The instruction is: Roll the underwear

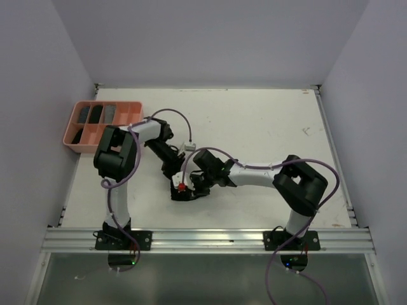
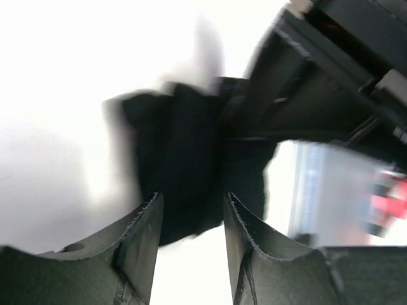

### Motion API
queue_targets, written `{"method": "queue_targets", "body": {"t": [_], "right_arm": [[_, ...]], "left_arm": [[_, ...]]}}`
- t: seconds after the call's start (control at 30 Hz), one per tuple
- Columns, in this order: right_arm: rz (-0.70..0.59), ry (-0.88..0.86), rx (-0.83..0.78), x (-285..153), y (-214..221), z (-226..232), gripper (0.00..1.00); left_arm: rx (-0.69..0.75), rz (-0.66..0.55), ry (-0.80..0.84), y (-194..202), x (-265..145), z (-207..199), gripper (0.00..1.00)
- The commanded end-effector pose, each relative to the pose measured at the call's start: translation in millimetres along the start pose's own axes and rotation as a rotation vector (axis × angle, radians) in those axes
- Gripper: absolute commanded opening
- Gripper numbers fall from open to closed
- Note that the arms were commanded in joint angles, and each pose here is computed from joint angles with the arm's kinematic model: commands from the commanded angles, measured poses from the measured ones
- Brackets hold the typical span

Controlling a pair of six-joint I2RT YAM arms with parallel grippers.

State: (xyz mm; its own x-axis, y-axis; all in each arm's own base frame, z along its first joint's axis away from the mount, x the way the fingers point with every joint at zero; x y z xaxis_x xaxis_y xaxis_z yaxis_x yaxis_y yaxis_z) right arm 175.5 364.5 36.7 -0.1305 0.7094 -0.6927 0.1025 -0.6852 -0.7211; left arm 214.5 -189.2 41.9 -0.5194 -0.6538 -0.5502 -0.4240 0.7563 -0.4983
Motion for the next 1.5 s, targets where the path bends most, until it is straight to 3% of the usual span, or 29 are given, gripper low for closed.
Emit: {"method": "queue_targets", "body": {"t": [0.0, 0.17, 0.3, 0.47, 0.53, 0.7, 0.77, 0.9, 1.27, 1.47], "right_arm": [[0.096, -0.199, 0.113, 5.7, 34.4, 41.3, 0.00], [0.067, -0.252, 0.244, -0.3, 24.6, 26.0, 0.00], [0.078, -0.305, 0.407, 1.2, 27.4, 14.0, 0.00], [0.118, -0.379, 0.583, 8.3, 18.9, 5.8, 0.00], [0.134, -0.429, 0.676, 13.9, 22.5, 9.9, 0.00], [0.126, -0.479, 0.839, 18.2, 28.7, -3.5, 0.00], [0.135, -0.511, 0.909, 20.4, 34.8, -7.2, 0.00], [0.135, -0.537, 0.976, 23.9, 40.6, -11.4, 0.00], [0.151, -0.542, 1.004, 27.8, 46.3, -14.3, 0.00], [0.135, -0.553, 1.008, 25.2, 41.6, -15.2, 0.04]], "left_arm": [[0.177, -0.036, -0.287, -19.5, -57.7, 46.1, 0.47], [0.194, -0.149, -0.443, -34.8, -117.9, 46.8, 0.50], [0.240, -0.251, -0.635, -30.5, -167.9, 23.9, 0.51], [0.354, -0.250, -0.836, -13.3, -172.4, -9.2, 0.54], [0.396, -0.246, -0.893, -3.9, -161.5, -25.4, 0.55], [0.566, -0.086, -0.937, 18.1, -107.0, -42.0, 0.56], [0.685, -0.055, -0.960, 7.9, -92.2, -49.0, 0.60], [0.786, 0.000, -0.928, 6.3, -57.3, -46.8, 0.62], [0.812, 0.113, -0.791, 8.2, 11.6, -27.7, 0.60], [0.705, 0.216, -0.744, 42.4, 26.2, -16.0, 0.31]]}}
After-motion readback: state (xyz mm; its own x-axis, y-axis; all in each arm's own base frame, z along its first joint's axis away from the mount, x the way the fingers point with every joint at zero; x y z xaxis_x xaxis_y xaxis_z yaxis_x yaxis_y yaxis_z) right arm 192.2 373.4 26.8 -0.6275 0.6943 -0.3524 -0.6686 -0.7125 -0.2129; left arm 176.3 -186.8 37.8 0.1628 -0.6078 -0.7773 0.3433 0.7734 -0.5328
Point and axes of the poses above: each gripper's point midway between its finger pads, its own x axis out along the fingers, its own z axis along the line the jaws close on, y = z × x, the point moved 1 cm from there along -x, back along the fingers, and after that the axes turned 8 degrees about x, right-handed, at the moved point
